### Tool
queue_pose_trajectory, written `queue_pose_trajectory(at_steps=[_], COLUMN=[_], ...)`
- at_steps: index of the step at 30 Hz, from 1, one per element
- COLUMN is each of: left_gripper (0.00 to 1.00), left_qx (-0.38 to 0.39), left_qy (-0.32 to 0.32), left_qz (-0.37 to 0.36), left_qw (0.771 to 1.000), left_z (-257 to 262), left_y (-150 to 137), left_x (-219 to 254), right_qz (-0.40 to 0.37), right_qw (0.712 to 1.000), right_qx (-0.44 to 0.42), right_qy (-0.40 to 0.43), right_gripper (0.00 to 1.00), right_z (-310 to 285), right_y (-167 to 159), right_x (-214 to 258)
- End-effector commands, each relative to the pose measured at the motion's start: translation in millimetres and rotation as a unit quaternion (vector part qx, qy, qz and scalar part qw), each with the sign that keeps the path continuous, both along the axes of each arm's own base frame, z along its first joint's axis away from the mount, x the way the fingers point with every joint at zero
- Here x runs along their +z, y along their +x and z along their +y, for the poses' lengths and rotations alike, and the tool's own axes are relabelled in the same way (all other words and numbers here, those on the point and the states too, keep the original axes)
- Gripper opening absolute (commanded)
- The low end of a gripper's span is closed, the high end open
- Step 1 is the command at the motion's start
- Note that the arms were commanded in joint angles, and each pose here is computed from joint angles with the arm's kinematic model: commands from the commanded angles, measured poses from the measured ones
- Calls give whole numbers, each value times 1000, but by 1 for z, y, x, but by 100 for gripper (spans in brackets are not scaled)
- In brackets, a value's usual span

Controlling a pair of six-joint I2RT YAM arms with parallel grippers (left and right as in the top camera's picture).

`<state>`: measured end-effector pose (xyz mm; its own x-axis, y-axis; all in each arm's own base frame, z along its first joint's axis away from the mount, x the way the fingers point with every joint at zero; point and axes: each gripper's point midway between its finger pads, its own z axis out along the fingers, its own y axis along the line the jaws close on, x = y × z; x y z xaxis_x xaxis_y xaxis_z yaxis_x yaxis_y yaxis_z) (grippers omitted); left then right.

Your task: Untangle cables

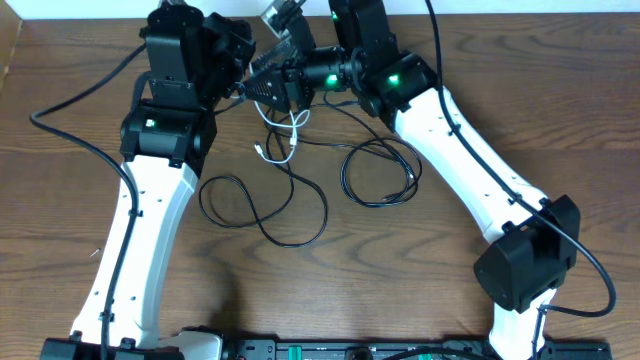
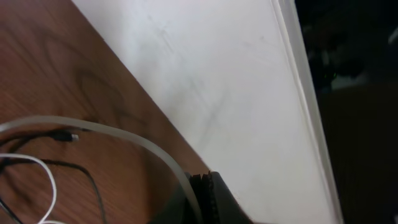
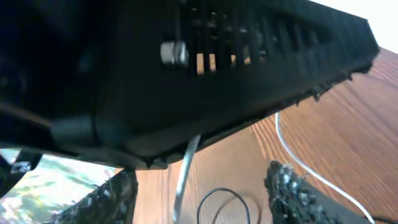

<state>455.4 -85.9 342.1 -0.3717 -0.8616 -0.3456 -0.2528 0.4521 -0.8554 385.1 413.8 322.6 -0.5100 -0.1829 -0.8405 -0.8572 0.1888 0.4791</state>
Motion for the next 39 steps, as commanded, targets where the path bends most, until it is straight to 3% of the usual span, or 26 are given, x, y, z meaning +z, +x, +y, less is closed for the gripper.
queue_pose_trajectory(at_steps=[1,9,30,33,34,35,38,39], left_gripper=[8,7,7,8,7,7,9,15], left_qx=[6,-21,-20,-20,-20,-20,-21,-22], left_qy=[-43,-55,-55,-54,-54,-54,-51,-51], left_qz=[5,8,4,4,4,4,4,4], left_qw=[999,998,998,998,998,998,998,998], left_z=[-4,-14,-14,-14,-14,-14,-14,-14], left_y=[-1,-4,-3,-3,-3,-3,-4,-4], left_x=[6,7,9,9,9,9,9,9], right_qz=[15,17,28,23,28,34,41,45], right_qw=[999,999,999,999,998,998,997,996], right_qx=[-25,-40,-38,-40,-45,-50,-64,-72], right_qy=[-13,-21,-26,-19,-17,-15,-13,-12], right_gripper=[56,40,25,15,5,1,1,1], right_z=[7,5,3,2,1,-1,-13,-19], right_y=[13,22,20,23,25,28,39,44], right_x=[-21,-29,-33,-29,-28,-27,-27,-27])
